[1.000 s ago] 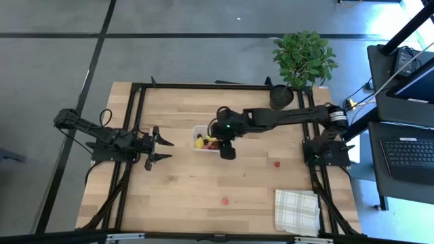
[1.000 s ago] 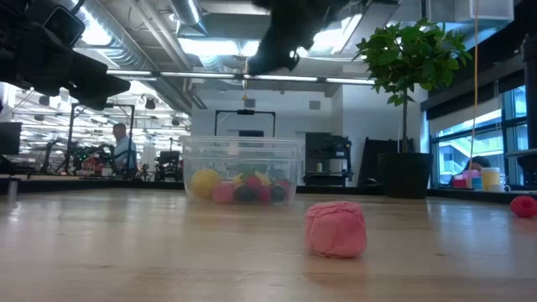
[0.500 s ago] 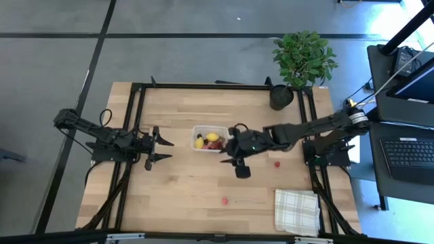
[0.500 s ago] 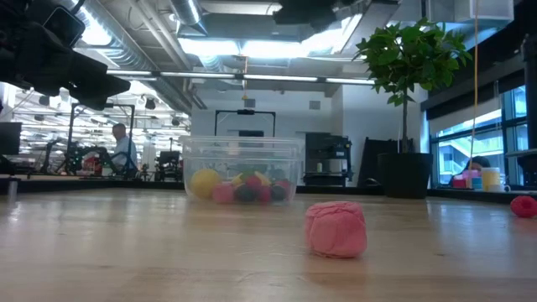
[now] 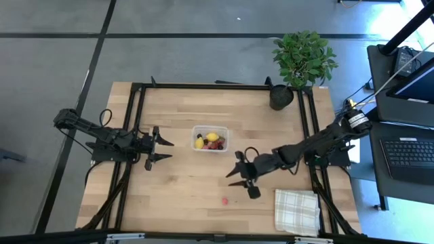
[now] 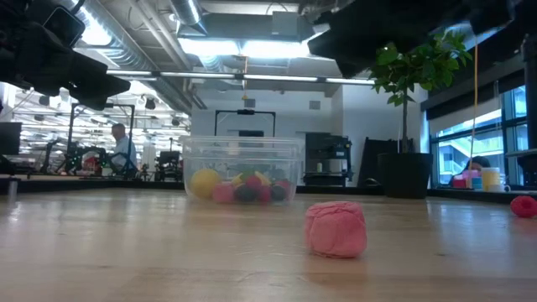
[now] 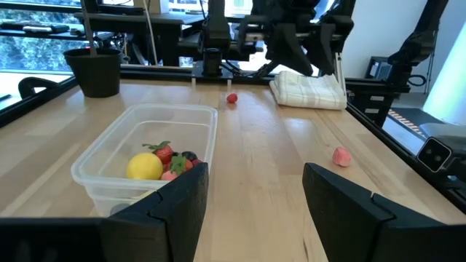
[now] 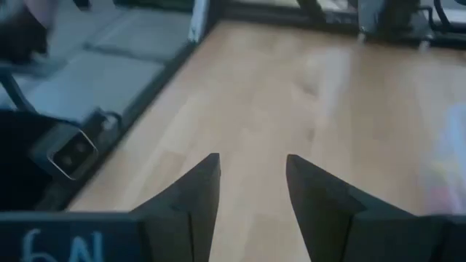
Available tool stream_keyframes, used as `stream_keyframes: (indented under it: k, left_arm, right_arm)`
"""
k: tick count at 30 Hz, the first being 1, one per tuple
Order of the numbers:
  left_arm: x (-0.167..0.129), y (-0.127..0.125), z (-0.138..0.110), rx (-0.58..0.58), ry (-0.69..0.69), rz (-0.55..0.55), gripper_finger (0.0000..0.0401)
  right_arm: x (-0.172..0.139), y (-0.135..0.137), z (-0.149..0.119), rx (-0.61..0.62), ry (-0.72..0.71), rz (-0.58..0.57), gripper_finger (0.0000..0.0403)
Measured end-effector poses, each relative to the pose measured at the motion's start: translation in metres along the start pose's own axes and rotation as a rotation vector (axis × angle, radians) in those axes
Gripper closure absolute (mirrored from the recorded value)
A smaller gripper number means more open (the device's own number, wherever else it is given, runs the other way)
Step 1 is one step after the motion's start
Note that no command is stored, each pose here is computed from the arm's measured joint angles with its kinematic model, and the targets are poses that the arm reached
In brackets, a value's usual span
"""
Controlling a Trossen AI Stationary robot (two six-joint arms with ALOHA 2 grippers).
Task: Pick and placing Produce into tupperware
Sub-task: Put the apricot into the transparent bin
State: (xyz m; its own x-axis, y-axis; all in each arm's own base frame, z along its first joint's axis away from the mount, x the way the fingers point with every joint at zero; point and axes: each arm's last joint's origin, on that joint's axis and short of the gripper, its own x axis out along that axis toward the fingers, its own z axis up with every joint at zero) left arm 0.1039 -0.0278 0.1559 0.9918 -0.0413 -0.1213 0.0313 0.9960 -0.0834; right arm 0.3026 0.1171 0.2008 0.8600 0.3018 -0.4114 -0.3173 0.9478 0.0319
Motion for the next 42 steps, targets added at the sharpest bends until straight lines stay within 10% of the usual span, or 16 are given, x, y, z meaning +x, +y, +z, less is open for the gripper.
stream_keyframes:
  k: [27,42]
  left_arm:
    - [0.000,0.000,0.000,-0.003,0.000,0.000,0.0183]
    - [0.000,0.000,0.000,-0.003,0.000,0.000,0.0183]
  right_arm:
    - [-0.009,0.032,-0.027,-0.049,-0.073,0.103,0.0240]
    - [-0.008,0.032,-0.027,-0.015,-0.078,0.101,0.0101]
